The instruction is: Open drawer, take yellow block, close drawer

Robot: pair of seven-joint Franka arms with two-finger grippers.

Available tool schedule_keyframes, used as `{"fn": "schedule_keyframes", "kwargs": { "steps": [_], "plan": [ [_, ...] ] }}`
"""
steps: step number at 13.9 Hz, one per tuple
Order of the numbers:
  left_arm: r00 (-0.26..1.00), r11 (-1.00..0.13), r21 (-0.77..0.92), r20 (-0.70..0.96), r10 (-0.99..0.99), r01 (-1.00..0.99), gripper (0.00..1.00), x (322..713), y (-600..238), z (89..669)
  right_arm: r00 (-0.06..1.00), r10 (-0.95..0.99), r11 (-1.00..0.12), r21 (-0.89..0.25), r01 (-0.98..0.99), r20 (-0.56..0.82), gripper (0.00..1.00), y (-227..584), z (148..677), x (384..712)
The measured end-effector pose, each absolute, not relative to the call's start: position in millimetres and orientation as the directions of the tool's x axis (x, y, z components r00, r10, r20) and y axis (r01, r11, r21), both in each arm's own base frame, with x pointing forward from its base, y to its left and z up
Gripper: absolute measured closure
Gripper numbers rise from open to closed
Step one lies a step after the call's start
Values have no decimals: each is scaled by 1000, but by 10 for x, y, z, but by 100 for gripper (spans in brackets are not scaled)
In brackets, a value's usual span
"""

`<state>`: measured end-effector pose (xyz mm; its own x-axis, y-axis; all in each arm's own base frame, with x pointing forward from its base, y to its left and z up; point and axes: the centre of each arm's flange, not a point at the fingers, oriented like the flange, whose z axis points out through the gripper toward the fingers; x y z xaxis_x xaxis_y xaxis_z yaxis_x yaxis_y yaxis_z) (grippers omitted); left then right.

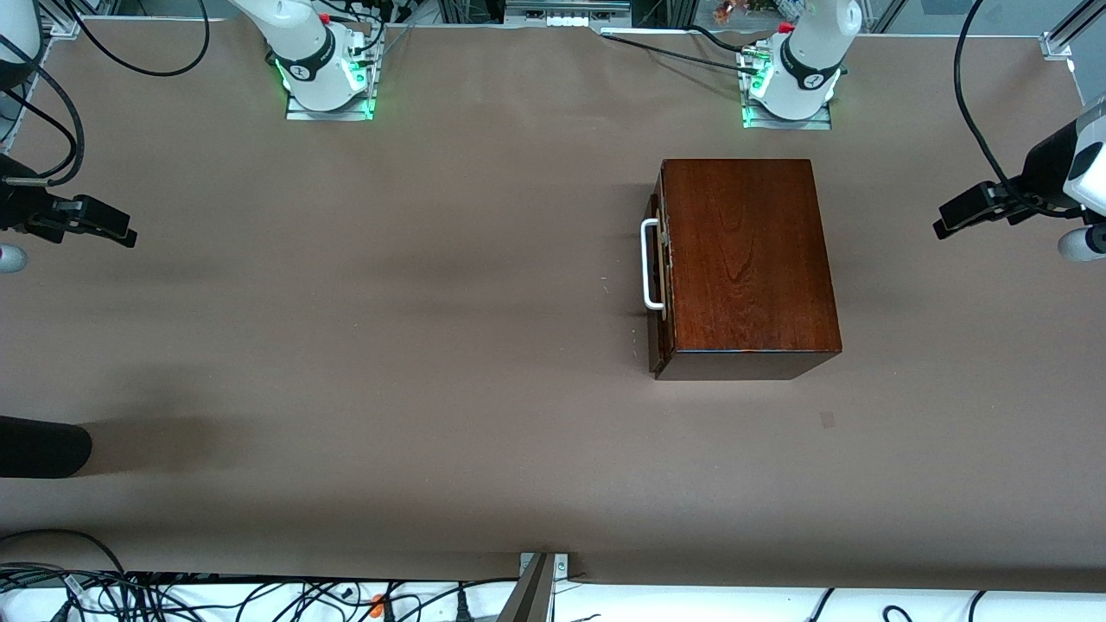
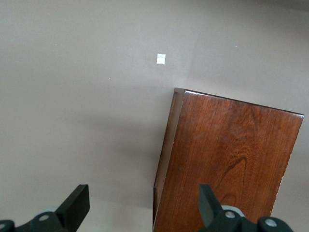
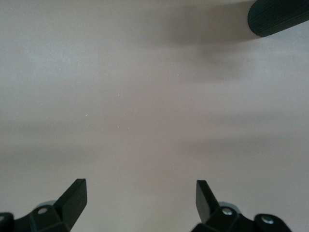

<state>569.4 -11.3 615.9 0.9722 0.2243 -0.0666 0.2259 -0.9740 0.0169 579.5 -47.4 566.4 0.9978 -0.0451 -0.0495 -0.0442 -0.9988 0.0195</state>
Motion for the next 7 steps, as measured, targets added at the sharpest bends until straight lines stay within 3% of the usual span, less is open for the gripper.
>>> {"fn": "schedule_keyframes", "kwargs": {
  "steps": [7],
  "plan": [
    [977, -978, 19, -60, 205, 207, 0, 5695, -155, 6163, 998, -45, -999, 19, -44, -49, 0, -474, 5664, 5795]
  ]
}}
